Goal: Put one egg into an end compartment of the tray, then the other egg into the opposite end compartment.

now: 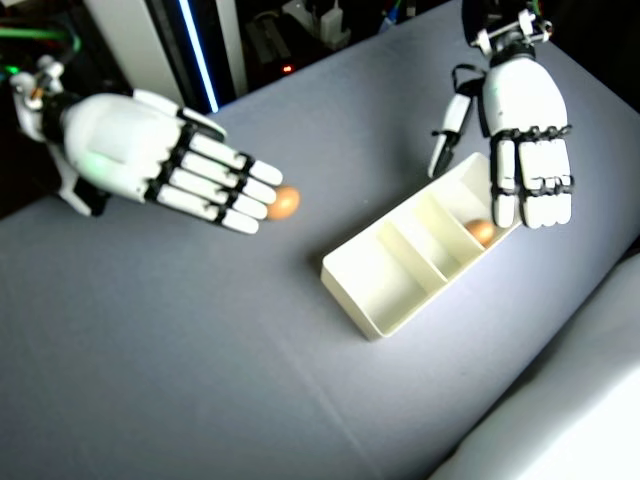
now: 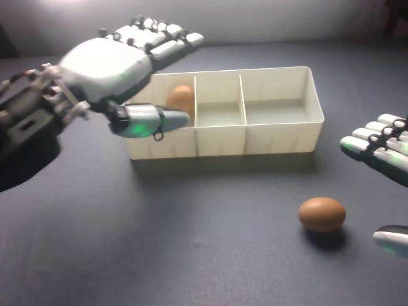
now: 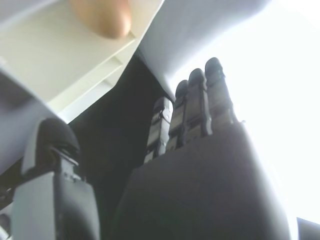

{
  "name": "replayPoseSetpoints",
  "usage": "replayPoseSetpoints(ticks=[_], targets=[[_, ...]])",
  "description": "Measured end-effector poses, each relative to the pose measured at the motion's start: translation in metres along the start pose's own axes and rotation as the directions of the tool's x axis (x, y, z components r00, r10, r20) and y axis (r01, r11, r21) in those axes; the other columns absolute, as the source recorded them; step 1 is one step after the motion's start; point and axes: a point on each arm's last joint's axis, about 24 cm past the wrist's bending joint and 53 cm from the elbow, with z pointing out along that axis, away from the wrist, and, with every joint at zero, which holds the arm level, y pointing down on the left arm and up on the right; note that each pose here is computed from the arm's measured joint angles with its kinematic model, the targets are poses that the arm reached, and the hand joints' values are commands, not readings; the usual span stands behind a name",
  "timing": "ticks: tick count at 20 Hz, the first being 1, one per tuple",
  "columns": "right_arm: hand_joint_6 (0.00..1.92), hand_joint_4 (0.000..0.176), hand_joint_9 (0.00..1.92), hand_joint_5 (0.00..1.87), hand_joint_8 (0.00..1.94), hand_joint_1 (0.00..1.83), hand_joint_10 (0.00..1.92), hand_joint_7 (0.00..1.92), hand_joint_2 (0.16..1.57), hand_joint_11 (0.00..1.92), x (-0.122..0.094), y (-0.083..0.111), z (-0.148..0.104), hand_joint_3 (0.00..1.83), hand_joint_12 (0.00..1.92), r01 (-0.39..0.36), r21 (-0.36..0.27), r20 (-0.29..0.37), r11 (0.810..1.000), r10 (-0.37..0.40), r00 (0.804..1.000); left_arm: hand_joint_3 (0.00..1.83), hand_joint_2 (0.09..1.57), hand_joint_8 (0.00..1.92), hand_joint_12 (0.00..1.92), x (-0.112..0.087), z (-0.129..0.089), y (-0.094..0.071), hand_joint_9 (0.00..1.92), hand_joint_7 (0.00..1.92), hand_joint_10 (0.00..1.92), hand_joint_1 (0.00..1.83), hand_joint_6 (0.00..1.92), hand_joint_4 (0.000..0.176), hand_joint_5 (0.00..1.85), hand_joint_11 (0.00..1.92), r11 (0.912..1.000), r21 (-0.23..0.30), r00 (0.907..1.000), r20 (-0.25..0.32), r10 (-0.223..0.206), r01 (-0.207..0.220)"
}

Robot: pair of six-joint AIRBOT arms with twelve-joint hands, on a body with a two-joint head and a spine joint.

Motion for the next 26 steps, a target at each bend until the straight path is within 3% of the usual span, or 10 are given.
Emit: replayPoseSetpoints(ticks=[3,6,9,12,13,14,16,20,24,26], targets=[[0.00,0.000,0.00,0.00,0.01,0.50,0.35,0.04,1.21,0.00,0.012,-0.002,0.013,0.00,1.52,-0.017,-0.005,-0.038,1.000,0.016,0.999,0.00,1.38,0.01,0.40,-0.021,-0.040,-0.008,0.01,0.10,0.00,0.41,0.07,0.084,0.25,0.00,0.9986,0.051,0.9970,0.076,0.010,-0.014],[0.00,0.000,0.00,0.00,0.02,0.53,0.51,0.09,1.19,0.00,0.029,-0.008,0.025,0.00,1.42,-0.031,0.008,-0.081,0.999,0.032,0.996,0.00,1.34,0.02,0.77,-0.020,-0.066,-0.014,0.09,0.24,0.04,0.63,0.09,0.043,0.38,0.00,0.9969,0.078,0.9956,0.094,0.003,-0.011],[0.01,0.000,0.00,0.04,0.01,0.58,0.48,0.15,1.19,0.00,0.043,-0.019,0.039,0.00,0.96,-0.041,0.036,-0.114,0.999,0.045,0.993,0.00,1.41,0.00,0.61,-0.013,-0.092,-0.014,0.05,0.15,0.01,0.47,0.02,0.039,0.30,0.00,0.9968,0.080,0.9965,0.083,-0.009,0.003],[0.08,0.000,0.03,0.23,0.10,0.73,0.97,0.43,1.21,0.00,0.054,-0.033,0.048,0.00,1.61,-0.057,0.076,-0.133,0.995,0.067,0.989,0.00,1.41,0.01,0.67,-0.012,-0.109,-0.004,0.11,0.22,0.03,0.55,0.02,0.000,0.34,0.00,0.9986,0.049,0.9954,0.093,-0.024,0.020],[0.26,0.000,0.40,0.46,0.49,0.96,1.20,0.70,1.23,0.22,0.060,-0.036,0.053,0.00,1.78,-0.062,0.087,-0.146,0.994,0.074,0.987,0.00,1.41,0.01,0.71,-0.015,-0.114,-0.001,0.12,0.23,0.02,0.57,0.01,0.000,0.34,0.00,0.9989,0.040,0.9944,0.102,-0.027,0.023],[1.15,0.000,0.71,0.58,1.08,1.17,1.17,0.88,1.23,0.51,0.059,-0.037,0.056,0.00,1.70,-0.068,0.088,-0.144,0.994,0.080,0.986,0.00,1.41,0.00,0.75,-0.016,-0.116,-0.002,0.11,0.23,0.01,0.58,0.01,0.000,0.33,0.00,0.9989,0.040,0.9934,0.110,-0.031,0.027],[1.29,0.000,0.97,0.65,1.39,1.21,1.30,0.88,1.24,0.86,0.047,-0.032,0.064,0.00,1.66,-0.080,0.065,-0.107,0.995,0.087,0.991,0.00,1.42,0.01,0.75,-0.019,-0.120,-0.003,0.13,0.24,0.02,0.59,0.00,0.000,0.33,0.00,0.9987,0.045,0.9928,0.117,-0.027,0.022],[1.44,0.000,0.87,0.53,1.65,1.17,1.74,0.75,1.32,0.88,0.031,-0.016,0.067,0.01,1.92,-0.065,0.024,-0.085,0.998,0.066,0.994,0.00,1.41,0.01,0.64,-0.018,-0.129,-0.003,0.14,0.25,0.01,0.62,0.00,0.000,0.34,0.00,0.9989,0.041,0.9931,0.113,-0.029,0.025],[1.45,0.000,0.84,0.52,1.73,1.15,1.82,0.71,1.34,0.79,-0.032,0.015,0.072,0.00,1.92,-0.028,-0.088,0.076,0.996,0.035,0.996,0.00,1.40,0.00,0.63,-0.019,-0.138,-0.004,0.13,0.23,0.00,0.56,0.00,0.000,0.35,0.00,0.9989,0.040,0.9924,0.119,-0.031,0.026],[1.56,0.000,0.67,0.47,1.61,1.13,1.53,0.71,1.34,0.56,-0.056,0.021,0.078,0.00,1.82,-0.013,-0.113,0.136,0.994,0.029,0.990,0.00,1.40,0.00,0.59,-0.015,-0.141,-0.002,0.14,0.23,0.00,0.55,0.00,0.000,0.35,0.00,0.9991,0.026,0.9933,0.110,-0.036,0.033]])
